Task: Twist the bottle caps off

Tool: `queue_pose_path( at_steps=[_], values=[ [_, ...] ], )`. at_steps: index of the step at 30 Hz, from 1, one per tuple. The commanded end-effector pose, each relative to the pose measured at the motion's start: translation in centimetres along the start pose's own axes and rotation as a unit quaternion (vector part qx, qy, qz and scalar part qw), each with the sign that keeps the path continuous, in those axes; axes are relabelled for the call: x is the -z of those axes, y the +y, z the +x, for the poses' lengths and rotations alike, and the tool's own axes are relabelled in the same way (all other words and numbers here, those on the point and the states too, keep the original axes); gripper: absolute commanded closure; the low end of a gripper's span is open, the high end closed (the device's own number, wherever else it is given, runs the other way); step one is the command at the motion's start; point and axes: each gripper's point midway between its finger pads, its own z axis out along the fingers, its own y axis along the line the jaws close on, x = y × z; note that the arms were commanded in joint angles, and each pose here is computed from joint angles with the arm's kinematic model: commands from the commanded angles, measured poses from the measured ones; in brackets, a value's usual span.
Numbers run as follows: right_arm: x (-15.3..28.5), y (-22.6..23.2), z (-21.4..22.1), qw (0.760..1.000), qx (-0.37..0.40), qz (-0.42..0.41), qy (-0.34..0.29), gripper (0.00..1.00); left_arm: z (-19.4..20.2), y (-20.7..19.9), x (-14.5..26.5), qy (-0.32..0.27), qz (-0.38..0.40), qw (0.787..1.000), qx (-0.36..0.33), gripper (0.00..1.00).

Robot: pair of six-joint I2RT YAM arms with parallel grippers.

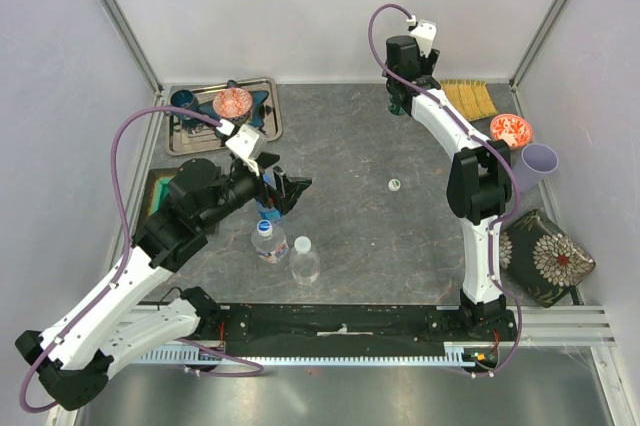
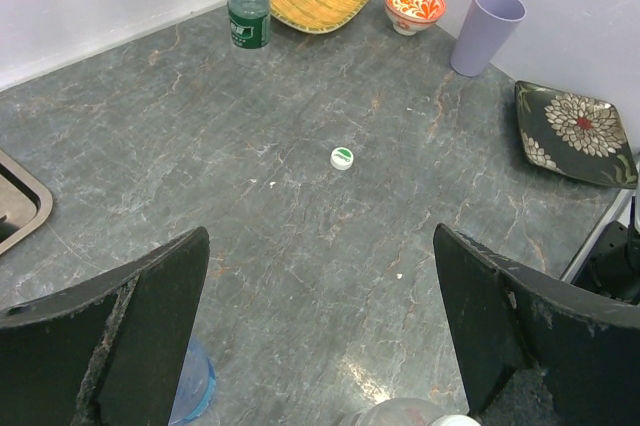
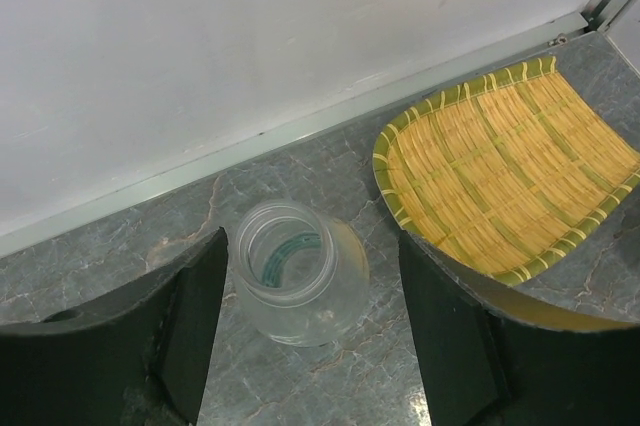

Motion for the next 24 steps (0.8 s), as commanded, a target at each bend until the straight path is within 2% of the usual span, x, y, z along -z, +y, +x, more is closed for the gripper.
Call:
queue_pose_path(
  at_steps=[1, 6, 16, 20, 21, 23, 24],
  values=[
    [0.6, 0.4, -2.6, 0.999, -0.025, -0.012, -0.020, 0.21, -0.4, -0.3, -0.1, -0.011, 0.009, 1.000, -0.001, 0.00],
    [0.7, 0.6, -2.5, 0.999, -0.026, -0.017, -0.017, 0.15, -0.3, -0.4, -0.1, -0.011, 0.010, 1.000, 0.000, 0.00],
    [1.9, 1.2, -2.8, 0.998, -0.033, -0.045, -0.005, 0.11, -0.4, -0.3, 0.1, -0.014, 0.009, 1.000, -0.001, 0.00],
    [4.6, 0.5, -3.8, 0.998, -0.039, -0.058, 0.004, 0.10, -0.8, 0.2, 0.8, -0.021, -0.009, 1.000, -0.005, 0.00],
    [4.9, 0.1, -2.5, 0.998, -0.033, -0.056, 0.016, 0.10, -0.9, 0.5, 0.9, -0.023, -0.015, 1.000, -0.007, 0.00],
    [7.1, -0.7, -4.1, 0.997, -0.044, -0.063, 0.006, 0.10, -1.3, 0.6, 1.3, -0.030, -0.022, 0.999, -0.006, 0.00],
    [7.7, -1.3, -2.7, 0.997, -0.035, -0.061, 0.019, 0.10, -1.4, 0.7, 1.4, -0.032, -0.023, 0.999, -0.006, 0.00]
  ],
)
